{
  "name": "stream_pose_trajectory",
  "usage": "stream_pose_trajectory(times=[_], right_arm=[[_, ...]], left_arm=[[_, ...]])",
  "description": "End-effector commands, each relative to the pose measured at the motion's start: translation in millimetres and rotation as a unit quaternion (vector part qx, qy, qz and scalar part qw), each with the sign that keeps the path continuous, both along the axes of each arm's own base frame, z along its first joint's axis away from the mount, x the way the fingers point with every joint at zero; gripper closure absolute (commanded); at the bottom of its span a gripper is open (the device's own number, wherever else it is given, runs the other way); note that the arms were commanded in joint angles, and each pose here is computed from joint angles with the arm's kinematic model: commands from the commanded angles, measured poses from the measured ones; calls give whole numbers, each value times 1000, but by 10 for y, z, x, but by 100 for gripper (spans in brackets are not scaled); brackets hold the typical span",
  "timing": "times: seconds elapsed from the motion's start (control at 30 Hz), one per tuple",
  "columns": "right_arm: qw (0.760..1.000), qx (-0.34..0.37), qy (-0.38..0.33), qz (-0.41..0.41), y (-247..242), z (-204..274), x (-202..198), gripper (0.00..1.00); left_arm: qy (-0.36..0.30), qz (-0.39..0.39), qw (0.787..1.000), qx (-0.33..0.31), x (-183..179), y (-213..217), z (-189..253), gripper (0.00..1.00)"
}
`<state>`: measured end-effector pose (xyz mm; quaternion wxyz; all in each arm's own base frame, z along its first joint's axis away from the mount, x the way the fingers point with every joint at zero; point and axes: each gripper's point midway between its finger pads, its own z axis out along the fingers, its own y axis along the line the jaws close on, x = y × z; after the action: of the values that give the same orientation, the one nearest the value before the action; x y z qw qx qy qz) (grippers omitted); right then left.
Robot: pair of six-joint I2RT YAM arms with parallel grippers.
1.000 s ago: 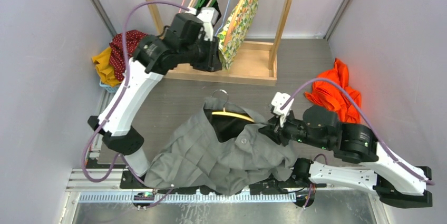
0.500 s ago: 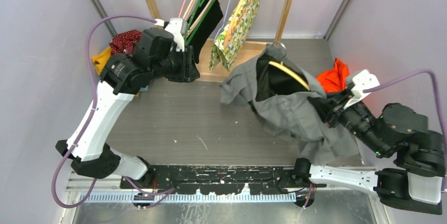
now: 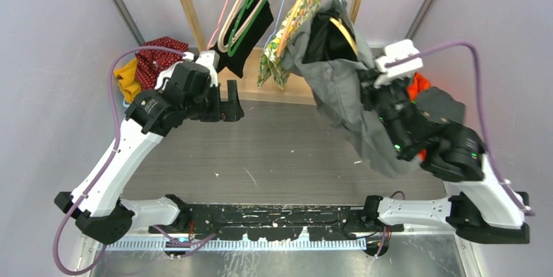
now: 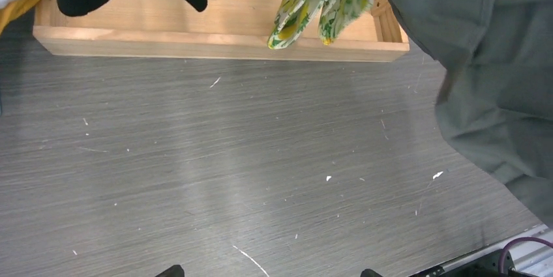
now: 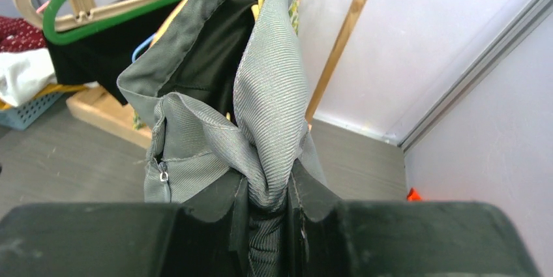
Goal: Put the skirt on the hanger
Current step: Place the hanger at the clothesline.
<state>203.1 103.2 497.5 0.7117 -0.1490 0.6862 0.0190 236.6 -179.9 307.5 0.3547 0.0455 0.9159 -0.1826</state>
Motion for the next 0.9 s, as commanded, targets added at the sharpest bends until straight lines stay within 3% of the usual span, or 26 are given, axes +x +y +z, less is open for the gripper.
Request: stream_pose_trajectory(times=[0.0,0.2,0.6,0.87], right_arm=[[988,119,-82,-50,71,793,149,99],[983,119,-82,-112,206,925,457,99],[977,149,-80,-131,-77,908,654,99],[976,158,-66,-136,-190,847,1164,99]], left_arm=[[-25,-3,999,-48,0,-81,80,0],[-8,-10,998,-57,-130,-67,-107,0],[-4,-14,998,-66,-232,-38,-188,1],[2,-9,998,-68,-249,-29,-248,0]])
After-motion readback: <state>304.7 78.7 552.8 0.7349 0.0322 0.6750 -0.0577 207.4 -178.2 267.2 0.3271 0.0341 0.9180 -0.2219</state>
